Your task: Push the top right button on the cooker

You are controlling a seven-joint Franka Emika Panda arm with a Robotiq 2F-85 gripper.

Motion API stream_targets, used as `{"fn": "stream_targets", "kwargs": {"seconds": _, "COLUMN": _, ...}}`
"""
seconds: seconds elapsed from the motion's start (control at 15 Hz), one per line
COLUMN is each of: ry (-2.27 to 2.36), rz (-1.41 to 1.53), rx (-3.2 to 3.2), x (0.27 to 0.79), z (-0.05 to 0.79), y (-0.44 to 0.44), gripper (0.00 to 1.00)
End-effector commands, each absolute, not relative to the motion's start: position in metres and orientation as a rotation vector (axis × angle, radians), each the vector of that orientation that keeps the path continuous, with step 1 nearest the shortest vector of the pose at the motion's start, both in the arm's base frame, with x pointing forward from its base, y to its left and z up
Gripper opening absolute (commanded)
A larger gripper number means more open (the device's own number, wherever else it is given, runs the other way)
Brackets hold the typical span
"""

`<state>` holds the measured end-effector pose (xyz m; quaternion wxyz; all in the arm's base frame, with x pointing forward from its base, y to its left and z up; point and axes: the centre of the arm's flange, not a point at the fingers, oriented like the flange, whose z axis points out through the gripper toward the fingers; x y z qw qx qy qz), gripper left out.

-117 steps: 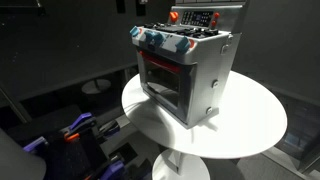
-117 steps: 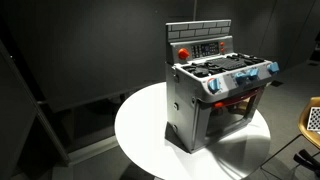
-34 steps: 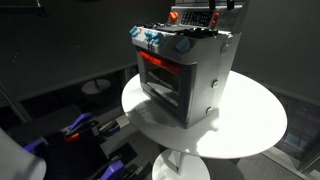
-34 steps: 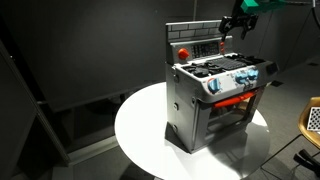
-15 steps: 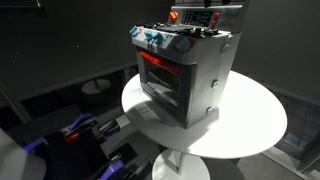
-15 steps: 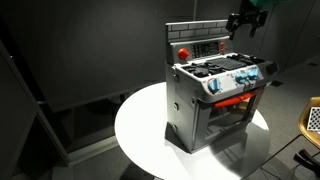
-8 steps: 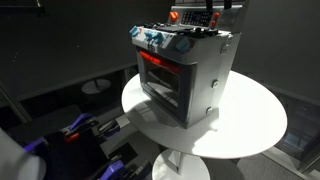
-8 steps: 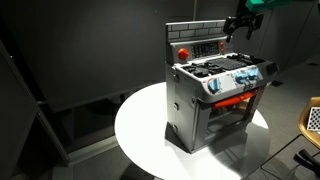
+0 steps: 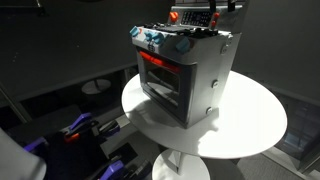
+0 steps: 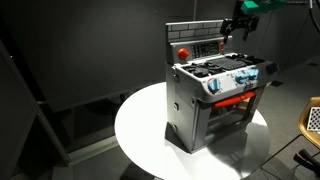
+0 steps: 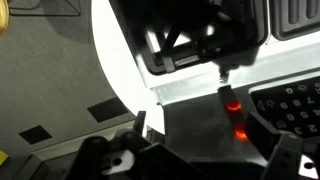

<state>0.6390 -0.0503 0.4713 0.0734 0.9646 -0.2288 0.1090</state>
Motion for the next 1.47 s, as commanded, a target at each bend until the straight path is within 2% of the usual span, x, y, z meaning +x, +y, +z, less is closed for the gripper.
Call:
{"fn": "stream_targets", "kwargs": {"seconds": 0.0, "ry": -0.695, "rz": 0.322, "rx": 2.887, "x": 0.658, "z": 0.467, "y": -0.056, "gripper": 1.00}}
{"fn": "stream_targets", "kwargs": {"seconds": 0.47, "ry": -0.684, "rz": 0.310, "rx": 2.889, "x": 0.664, "z": 0.459, "y": -0.059, "gripper": 1.00}}
{"fn": "stream_targets", "kwargs": {"seconds": 0.87, "ry": -0.530, "rz": 0.151, "rx": 3.015, "x": 0.623, "z": 0.474, "y": -0.056, "gripper": 1.00}}
{"fn": "stream_targets", "kwargs": {"seconds": 1.4, "ry": -0.363, "rz": -0.155, "rx": 3.104, "x": 0.534, "z": 0.519, "y": -0.055, "gripper": 1.00}}
